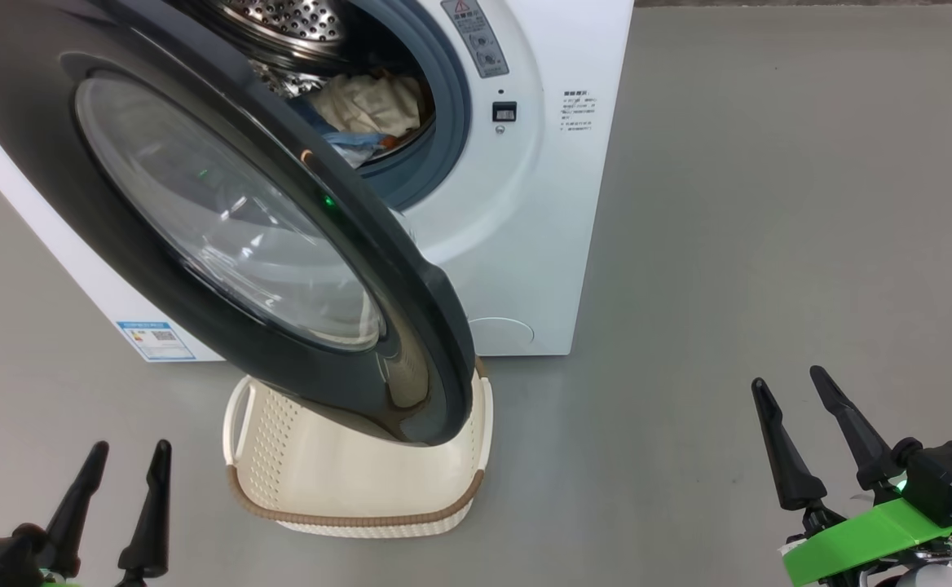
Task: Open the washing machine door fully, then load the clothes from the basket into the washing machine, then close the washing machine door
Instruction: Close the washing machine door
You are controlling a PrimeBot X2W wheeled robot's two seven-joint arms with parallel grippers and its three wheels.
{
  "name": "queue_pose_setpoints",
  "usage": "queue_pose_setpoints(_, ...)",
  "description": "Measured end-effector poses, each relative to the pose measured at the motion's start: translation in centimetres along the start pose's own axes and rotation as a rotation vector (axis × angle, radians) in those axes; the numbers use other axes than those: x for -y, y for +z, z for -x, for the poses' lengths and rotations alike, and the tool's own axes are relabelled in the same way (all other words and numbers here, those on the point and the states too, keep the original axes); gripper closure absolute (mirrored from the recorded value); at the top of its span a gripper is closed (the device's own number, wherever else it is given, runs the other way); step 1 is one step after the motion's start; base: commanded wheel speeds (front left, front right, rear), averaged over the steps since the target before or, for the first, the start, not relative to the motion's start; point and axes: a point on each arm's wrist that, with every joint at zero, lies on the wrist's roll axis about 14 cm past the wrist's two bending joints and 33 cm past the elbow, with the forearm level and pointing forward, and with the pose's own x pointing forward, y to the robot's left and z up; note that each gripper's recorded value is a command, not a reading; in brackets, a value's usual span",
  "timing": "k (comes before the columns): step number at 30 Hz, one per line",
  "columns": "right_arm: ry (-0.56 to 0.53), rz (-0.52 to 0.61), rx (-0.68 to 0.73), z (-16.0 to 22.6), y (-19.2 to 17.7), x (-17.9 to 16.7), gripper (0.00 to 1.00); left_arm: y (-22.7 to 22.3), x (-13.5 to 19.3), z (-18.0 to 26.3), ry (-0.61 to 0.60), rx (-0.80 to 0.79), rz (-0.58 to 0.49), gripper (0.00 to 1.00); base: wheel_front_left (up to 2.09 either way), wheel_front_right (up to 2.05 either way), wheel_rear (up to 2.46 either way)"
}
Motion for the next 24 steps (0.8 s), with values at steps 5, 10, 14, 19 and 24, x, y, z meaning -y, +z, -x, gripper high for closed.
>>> queue_pose_setpoints(5,0.005,0.000,0.001,-0.1,0.0,-0.2,0.00,0.0,0.0,0.1,-0.001,0.001,0.000,0.00,0.00,0.00,0.00)
queue_pose_setpoints(10,0.013,-0.001,-0.001,-0.2,-0.1,-0.4,0.00,0.0,0.0,0.2,0.003,0.002,0.004,0.00,0.00,0.00,0.00)
queue_pose_setpoints(14,0.021,-0.001,0.001,-0.4,0.0,-0.6,0.63,0.0,0.1,0.3,0.007,0.005,0.009,0.00,0.00,0.00,0.00)
queue_pose_setpoints(19,0.049,0.002,0.022,-1.3,0.7,-1.4,1.00,-0.1,0.1,0.8,0.011,0.004,0.012,0.00,0.00,0.00,0.00)
queue_pose_setpoints(24,0.104,0.005,0.059,-2.5,1.9,-3.1,1.00,0.2,-0.1,1.3,0.032,0.022,0.024,0.00,0.00,0.00,0.00)
